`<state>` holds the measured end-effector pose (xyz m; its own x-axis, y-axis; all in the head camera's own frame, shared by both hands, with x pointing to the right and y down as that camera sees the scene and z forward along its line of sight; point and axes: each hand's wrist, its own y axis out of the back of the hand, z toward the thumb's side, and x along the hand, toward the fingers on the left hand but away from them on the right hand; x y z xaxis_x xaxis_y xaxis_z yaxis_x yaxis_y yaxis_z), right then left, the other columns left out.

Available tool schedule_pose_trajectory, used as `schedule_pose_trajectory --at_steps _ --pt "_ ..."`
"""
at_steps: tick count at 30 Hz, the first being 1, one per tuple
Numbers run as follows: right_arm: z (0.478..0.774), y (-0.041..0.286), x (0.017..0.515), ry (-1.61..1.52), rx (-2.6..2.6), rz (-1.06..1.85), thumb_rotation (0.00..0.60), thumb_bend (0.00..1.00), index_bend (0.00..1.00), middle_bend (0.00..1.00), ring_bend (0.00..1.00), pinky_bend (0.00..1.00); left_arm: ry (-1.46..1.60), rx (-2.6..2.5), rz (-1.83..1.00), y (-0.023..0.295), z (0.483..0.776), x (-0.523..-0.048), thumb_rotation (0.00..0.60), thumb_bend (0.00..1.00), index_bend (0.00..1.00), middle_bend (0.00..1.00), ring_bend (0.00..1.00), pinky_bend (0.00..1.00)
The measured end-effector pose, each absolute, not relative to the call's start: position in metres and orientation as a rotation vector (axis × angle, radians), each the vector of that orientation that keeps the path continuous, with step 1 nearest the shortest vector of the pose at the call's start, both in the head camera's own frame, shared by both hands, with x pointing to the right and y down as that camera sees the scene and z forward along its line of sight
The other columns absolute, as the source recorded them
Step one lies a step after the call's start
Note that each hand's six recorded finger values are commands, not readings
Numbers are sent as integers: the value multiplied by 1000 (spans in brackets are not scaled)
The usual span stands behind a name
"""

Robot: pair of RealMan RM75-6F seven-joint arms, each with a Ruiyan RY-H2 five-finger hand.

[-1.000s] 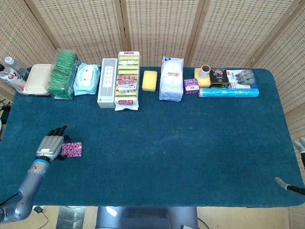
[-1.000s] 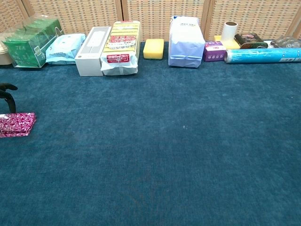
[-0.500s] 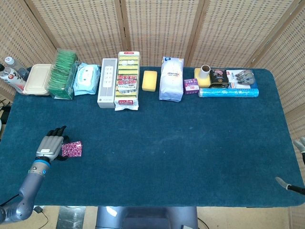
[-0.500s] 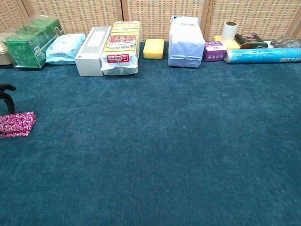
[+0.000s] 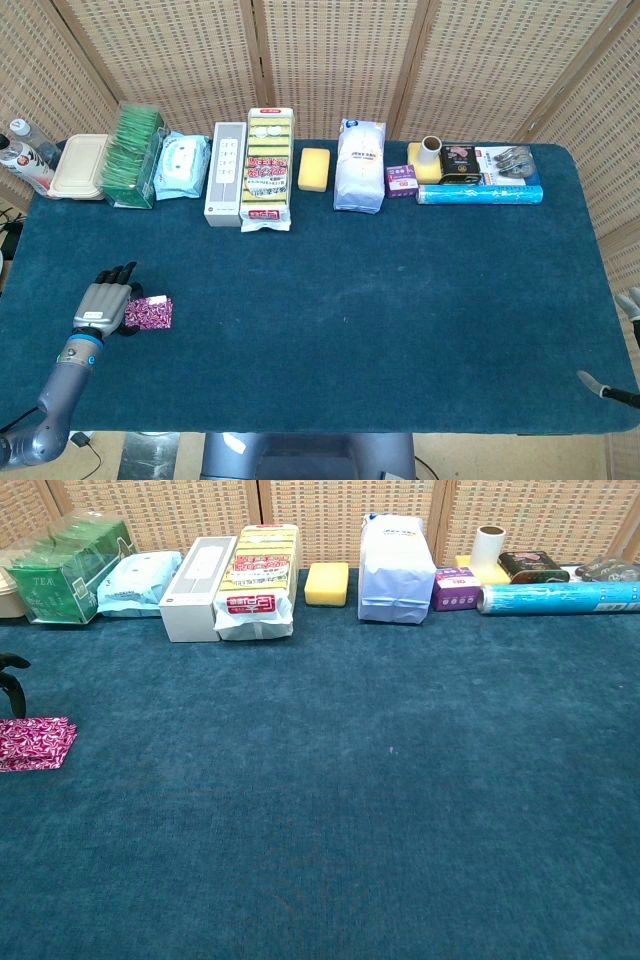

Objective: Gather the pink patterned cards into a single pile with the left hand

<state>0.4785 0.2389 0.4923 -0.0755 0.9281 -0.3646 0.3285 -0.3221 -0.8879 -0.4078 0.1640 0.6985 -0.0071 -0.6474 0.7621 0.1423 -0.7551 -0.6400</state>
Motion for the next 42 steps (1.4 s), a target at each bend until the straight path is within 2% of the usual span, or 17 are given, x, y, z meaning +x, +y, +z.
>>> schedule_pose_trajectory --at_steps 4,15,21,22,25,27,35,42 --pt "492 239 478 -1359 -1654 1414 600 0 43 0 0 0 502 -1704 -1815 164 698 -408 600 175 341 0 0 73" --pt "493 239 477 -1356 -1655 1415 600 0 44 0 0 0 479 -1674 -1805 164 698 -411 600 171 238 0 0 73" --pt "493 239 478 -1359 -1653 1417 600 0 43 0 0 0 550 -1720 -1811 162 693 -413 600 167 226 0 0 73" --pt "493 239 478 -1359 -1654 1416 600 0 43 0 0 0 571 -1734 -1814 161 689 -416 600 162 215 0 0 74" --pt "493 239 477 -1355 -1654 1415 600 0 43 0 0 0 624 -1757 -1819 158 678 -423 600 114 56 0 0 74" --pt "493 239 477 -1352 -1653 1414 600 0 43 0 0 0 674 -1767 -1812 159 666 -429 600 92 1 0 0 73" --pt "496 238 472 -1331 -1647 1410 600 0 44 0 0 0 898 -1734 -1689 168 617 -448 600 82 0 0 0 73" --pt "501 238 466 -1298 -1627 1419 600 0 43 0 0 0 1079 -1681 -1518 196 571 -459 600 95 0 0 0 74"
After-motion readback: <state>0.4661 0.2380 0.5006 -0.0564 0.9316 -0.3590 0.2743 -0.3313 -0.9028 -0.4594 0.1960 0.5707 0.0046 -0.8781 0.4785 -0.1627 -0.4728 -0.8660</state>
